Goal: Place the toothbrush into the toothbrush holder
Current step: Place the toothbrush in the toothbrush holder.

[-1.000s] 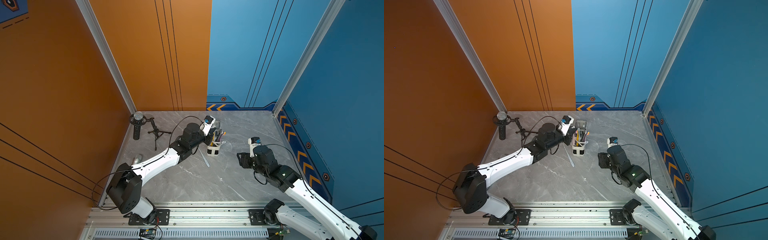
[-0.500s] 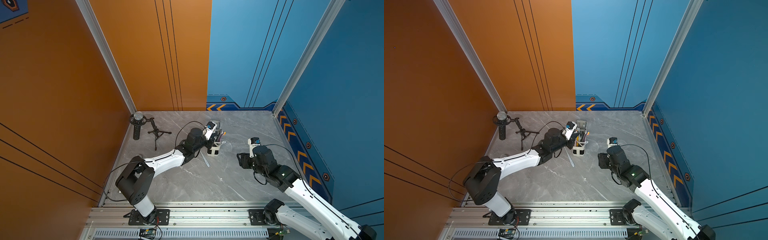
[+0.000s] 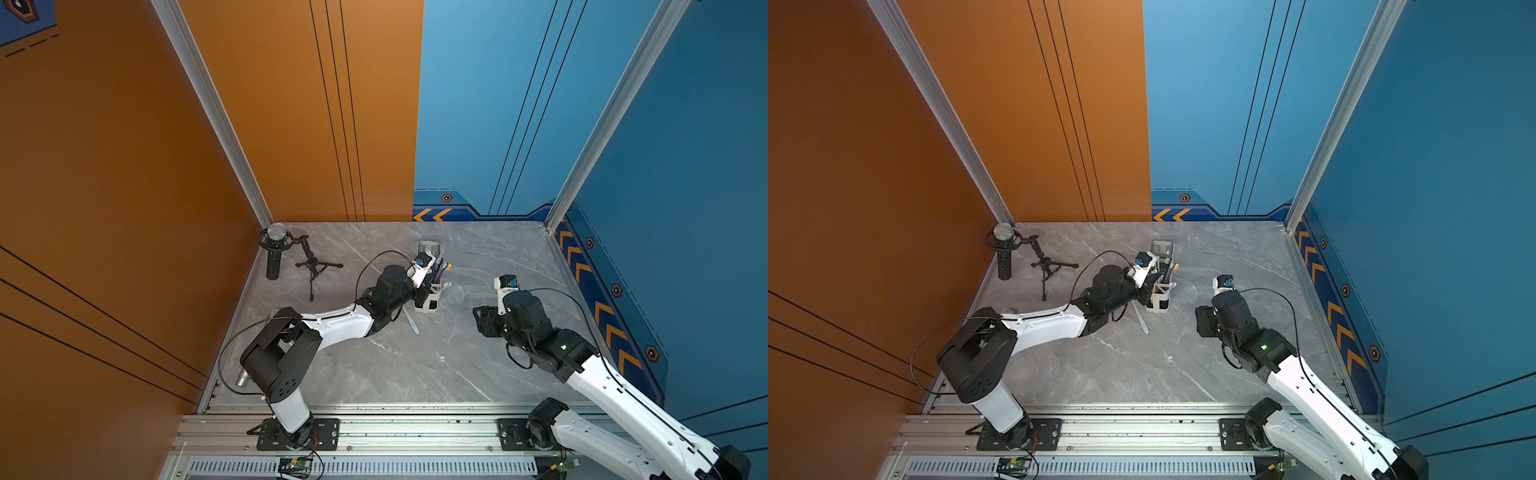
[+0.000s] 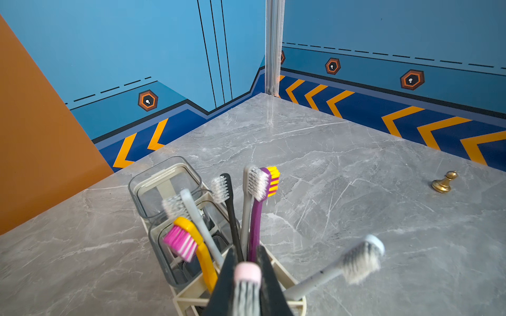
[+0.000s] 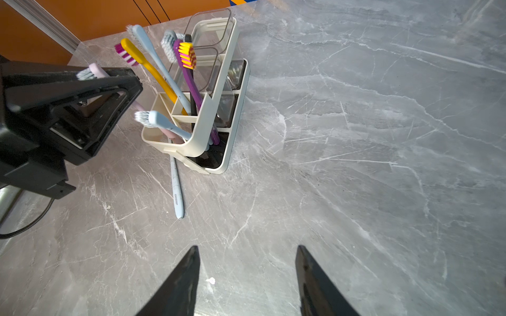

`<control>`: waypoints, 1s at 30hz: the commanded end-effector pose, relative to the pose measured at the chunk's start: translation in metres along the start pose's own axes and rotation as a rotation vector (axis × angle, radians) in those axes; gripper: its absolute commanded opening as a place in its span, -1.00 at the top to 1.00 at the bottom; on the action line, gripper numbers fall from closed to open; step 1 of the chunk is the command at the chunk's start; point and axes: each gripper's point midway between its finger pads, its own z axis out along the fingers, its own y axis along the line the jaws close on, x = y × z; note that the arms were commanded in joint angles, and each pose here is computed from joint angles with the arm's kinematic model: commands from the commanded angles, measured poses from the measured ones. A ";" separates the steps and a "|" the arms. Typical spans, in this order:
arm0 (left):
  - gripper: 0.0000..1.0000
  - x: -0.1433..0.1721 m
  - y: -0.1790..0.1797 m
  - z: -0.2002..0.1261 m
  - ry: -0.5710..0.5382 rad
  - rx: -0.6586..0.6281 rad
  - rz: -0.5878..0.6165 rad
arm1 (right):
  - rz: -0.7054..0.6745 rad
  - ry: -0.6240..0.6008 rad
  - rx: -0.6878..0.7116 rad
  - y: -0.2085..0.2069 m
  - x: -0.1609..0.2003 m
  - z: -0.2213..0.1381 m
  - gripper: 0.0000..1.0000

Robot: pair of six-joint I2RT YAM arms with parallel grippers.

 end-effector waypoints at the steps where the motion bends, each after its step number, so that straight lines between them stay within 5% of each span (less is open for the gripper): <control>1: 0.94 0.007 -0.008 0.001 -0.007 0.012 0.032 | -0.017 0.015 0.018 -0.004 0.003 0.001 -0.14; 8: 0.32 0.008 -0.008 -0.002 -0.012 -0.005 0.051 | -0.010 0.005 -0.009 0.000 -0.001 -0.004 -0.14; 18: 0.18 -0.003 -0.007 -0.015 -0.035 -0.032 0.057 | -0.003 0.046 -0.063 0.009 0.004 -0.002 -0.16; 24: 0.06 -0.021 -0.005 -0.044 -0.081 -0.111 0.025 | -0.009 0.099 -0.109 0.019 0.017 0.004 -0.14; 30: -0.08 -0.037 0.004 -0.083 -0.146 -0.170 -0.074 | -0.109 0.027 -0.121 0.047 0.023 -0.004 -0.11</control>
